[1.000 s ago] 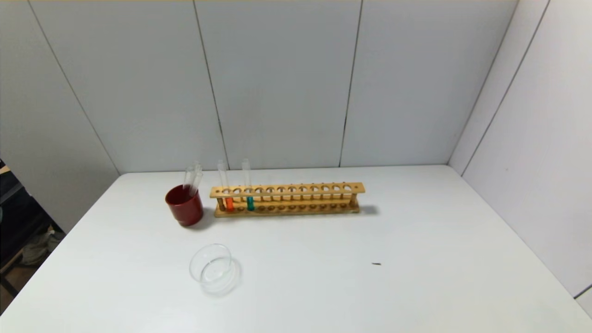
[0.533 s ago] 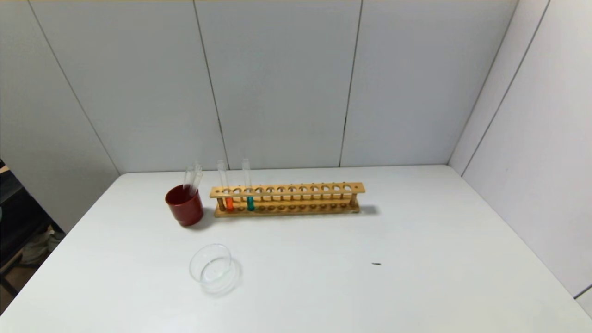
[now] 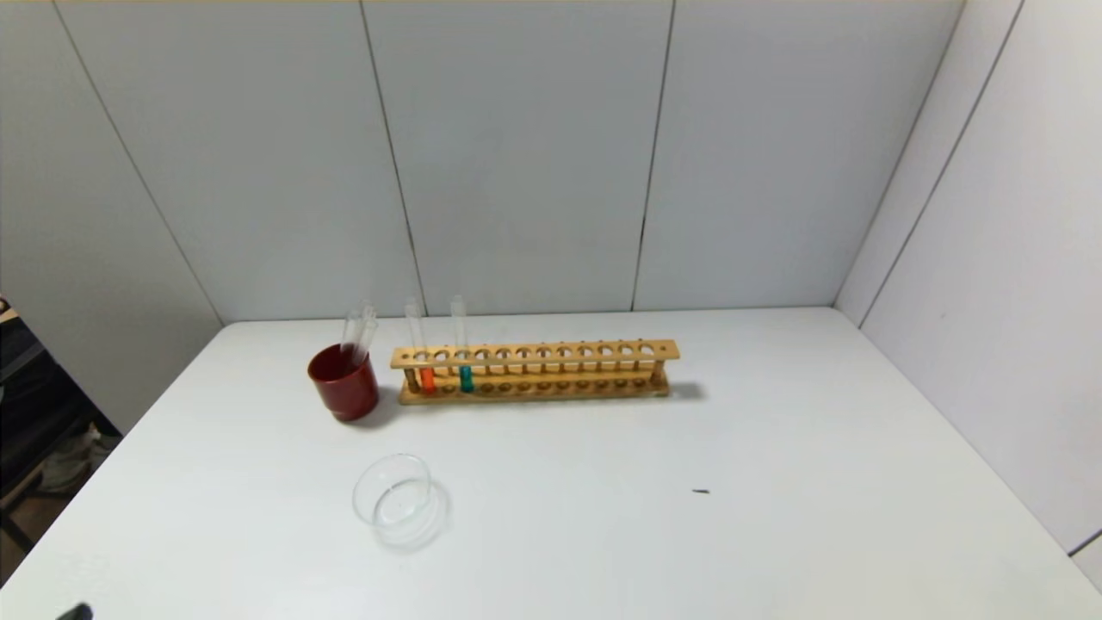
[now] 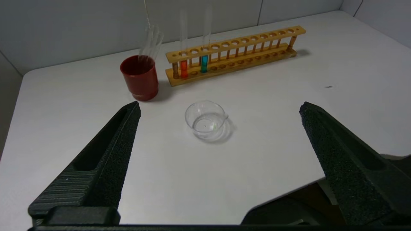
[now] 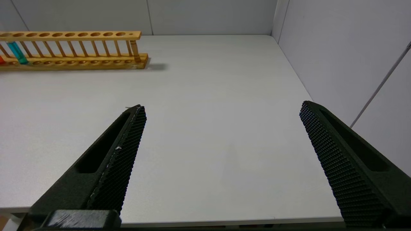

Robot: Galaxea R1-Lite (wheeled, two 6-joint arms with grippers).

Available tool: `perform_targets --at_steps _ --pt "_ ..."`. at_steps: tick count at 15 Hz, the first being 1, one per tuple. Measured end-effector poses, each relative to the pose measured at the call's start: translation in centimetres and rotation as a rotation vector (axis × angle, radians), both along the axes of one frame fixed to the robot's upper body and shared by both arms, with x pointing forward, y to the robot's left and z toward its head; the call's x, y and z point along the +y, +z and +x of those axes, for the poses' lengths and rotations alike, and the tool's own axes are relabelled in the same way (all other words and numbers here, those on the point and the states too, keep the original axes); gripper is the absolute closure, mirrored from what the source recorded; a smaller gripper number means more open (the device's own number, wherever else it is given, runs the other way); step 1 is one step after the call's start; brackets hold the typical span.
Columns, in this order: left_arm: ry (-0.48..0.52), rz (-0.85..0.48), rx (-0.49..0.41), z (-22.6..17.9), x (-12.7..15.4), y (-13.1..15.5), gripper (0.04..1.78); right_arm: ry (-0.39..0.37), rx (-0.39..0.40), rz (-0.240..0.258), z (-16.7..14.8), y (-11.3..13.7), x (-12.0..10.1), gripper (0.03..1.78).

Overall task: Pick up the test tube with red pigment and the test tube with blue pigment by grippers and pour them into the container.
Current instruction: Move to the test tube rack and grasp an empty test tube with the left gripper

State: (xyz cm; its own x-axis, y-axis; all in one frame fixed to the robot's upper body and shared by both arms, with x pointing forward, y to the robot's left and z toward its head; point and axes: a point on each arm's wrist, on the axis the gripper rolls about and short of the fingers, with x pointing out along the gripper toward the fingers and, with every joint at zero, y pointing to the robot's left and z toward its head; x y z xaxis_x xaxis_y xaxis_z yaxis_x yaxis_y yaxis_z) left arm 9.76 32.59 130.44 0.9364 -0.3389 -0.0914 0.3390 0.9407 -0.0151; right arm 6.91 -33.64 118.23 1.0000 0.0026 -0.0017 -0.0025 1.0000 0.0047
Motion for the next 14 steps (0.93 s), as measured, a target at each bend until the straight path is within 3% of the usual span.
perform_targets --at_steps 5,14 --pt "-0.022 -0.004 0.102 9.3 -0.1 3.1 0.07 0.000 0.000 0.000 0.0 0.0 0.0 0.06" --pt "-0.091 0.006 0.203 22.5 -2.0 -0.5 0.07 0.000 0.000 0.000 0.0 0.0 0.0 0.06"
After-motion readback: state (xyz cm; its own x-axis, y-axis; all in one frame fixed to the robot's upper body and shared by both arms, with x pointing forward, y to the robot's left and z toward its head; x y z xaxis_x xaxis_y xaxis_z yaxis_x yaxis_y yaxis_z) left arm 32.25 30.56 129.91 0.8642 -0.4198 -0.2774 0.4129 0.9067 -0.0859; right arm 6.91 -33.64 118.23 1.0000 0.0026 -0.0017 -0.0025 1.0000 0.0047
